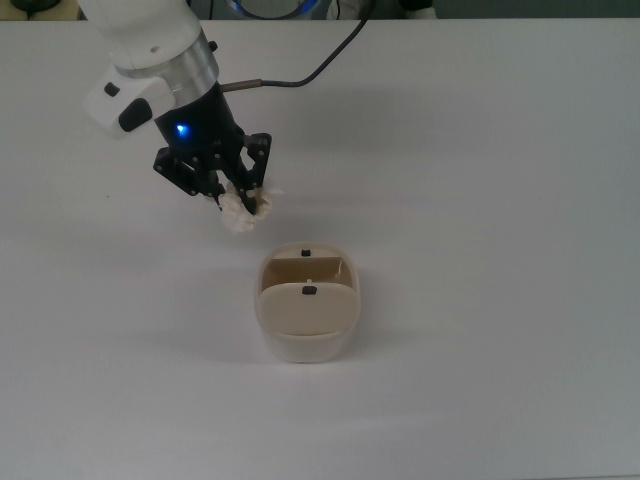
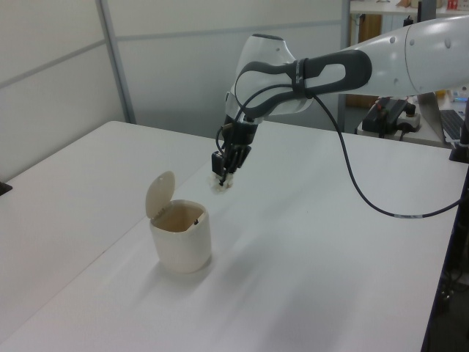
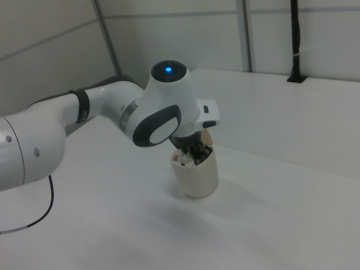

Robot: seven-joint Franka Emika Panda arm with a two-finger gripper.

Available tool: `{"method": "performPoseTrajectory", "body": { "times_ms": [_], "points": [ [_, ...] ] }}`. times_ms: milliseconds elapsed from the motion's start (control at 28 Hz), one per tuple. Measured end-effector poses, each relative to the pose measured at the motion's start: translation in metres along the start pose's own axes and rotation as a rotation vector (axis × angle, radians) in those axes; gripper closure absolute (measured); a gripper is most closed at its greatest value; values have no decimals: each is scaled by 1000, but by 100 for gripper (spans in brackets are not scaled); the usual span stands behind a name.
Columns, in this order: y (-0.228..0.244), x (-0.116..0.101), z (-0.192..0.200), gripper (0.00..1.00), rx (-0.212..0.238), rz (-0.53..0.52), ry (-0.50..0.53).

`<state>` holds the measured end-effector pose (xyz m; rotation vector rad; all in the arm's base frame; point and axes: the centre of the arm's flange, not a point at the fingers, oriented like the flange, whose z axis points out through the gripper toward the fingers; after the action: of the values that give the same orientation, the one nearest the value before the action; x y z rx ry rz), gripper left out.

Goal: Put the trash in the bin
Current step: 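Lift the paper ball and carry it toward the cream bin, then lower the paper ball into the bin opening and release it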

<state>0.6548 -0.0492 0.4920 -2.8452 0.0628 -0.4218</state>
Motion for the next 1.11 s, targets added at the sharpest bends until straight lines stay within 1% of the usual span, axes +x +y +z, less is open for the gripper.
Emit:
{"method": "performPoseTrajectory", "body": {
  "times_ms": [107,214,393,464,536,571,607,750,786,821,857,964,1000,1107],
  "points": [
    [-10,5,0,71,14,-36,41],
    [-23,11,6,71,16,-66,92],
    [-40,18,28,71,17,-124,152],
    [-43,21,36,69,15,-158,172],
    [-46,22,44,63,16,-173,185],
    [-47,23,48,56,19,-174,187],
    [-47,23,49,54,20,-174,187],
    [-48,24,52,40,23,-172,187],
    [-47,24,52,33,24,-171,187],
    [-47,24,52,31,24,-170,187],
    [-47,24,52,24,25,-166,187],
    [-47,24,53,14,30,-145,186],
    [-47,23,54,9,32,-132,182],
    [-46,21,58,1,39,-109,154]
  ]
}}
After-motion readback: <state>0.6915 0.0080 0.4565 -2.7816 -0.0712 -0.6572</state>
